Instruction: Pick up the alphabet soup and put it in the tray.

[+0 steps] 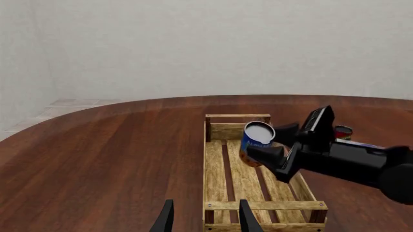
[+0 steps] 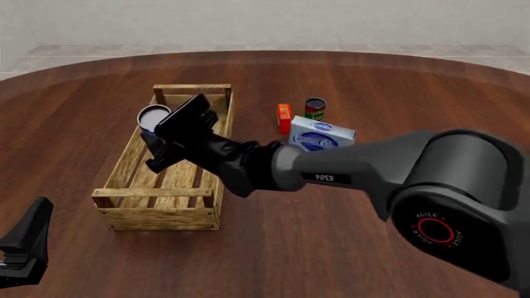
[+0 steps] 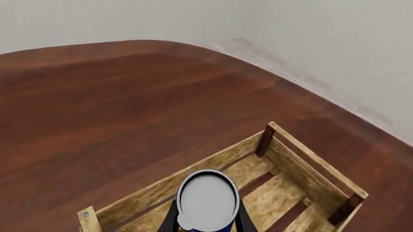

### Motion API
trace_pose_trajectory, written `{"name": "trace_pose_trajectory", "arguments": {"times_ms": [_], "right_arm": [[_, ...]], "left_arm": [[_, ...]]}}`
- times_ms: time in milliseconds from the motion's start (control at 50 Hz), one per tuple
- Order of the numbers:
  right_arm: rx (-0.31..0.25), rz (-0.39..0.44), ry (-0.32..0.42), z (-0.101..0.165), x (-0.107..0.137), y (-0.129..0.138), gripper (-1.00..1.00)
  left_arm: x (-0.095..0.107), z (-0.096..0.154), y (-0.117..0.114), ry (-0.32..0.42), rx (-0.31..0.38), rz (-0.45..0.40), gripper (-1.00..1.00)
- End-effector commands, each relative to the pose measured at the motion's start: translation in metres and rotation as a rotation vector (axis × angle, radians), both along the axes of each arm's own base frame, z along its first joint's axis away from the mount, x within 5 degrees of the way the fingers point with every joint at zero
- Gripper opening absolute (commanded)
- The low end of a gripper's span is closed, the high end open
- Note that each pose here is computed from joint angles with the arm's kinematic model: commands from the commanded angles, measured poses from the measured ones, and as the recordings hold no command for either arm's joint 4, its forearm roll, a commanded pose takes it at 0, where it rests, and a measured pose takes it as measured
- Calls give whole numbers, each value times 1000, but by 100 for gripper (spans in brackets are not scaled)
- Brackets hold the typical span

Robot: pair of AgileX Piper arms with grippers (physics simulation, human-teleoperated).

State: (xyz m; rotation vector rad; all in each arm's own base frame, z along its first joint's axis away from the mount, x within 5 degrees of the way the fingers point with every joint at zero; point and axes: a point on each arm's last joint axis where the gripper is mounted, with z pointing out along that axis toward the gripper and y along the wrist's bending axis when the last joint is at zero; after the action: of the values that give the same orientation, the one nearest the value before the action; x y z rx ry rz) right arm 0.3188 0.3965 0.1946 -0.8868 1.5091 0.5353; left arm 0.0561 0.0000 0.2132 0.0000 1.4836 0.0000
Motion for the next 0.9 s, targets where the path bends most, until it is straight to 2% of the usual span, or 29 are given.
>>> {"name": "trace_pose_trajectory", "arguments": {"times_ms": [20,440,900], "right_arm": [[6,-12,16,-8,10,5,-100],[-30,-17,26,-28,19,10,-100],[-52,-22,27,-39,24,10,-100]], "left_arm": [[0,0,0,0,0,0,100],[0,0,0,0,0,0,100],[0,0,0,0,0,0,100]]}}
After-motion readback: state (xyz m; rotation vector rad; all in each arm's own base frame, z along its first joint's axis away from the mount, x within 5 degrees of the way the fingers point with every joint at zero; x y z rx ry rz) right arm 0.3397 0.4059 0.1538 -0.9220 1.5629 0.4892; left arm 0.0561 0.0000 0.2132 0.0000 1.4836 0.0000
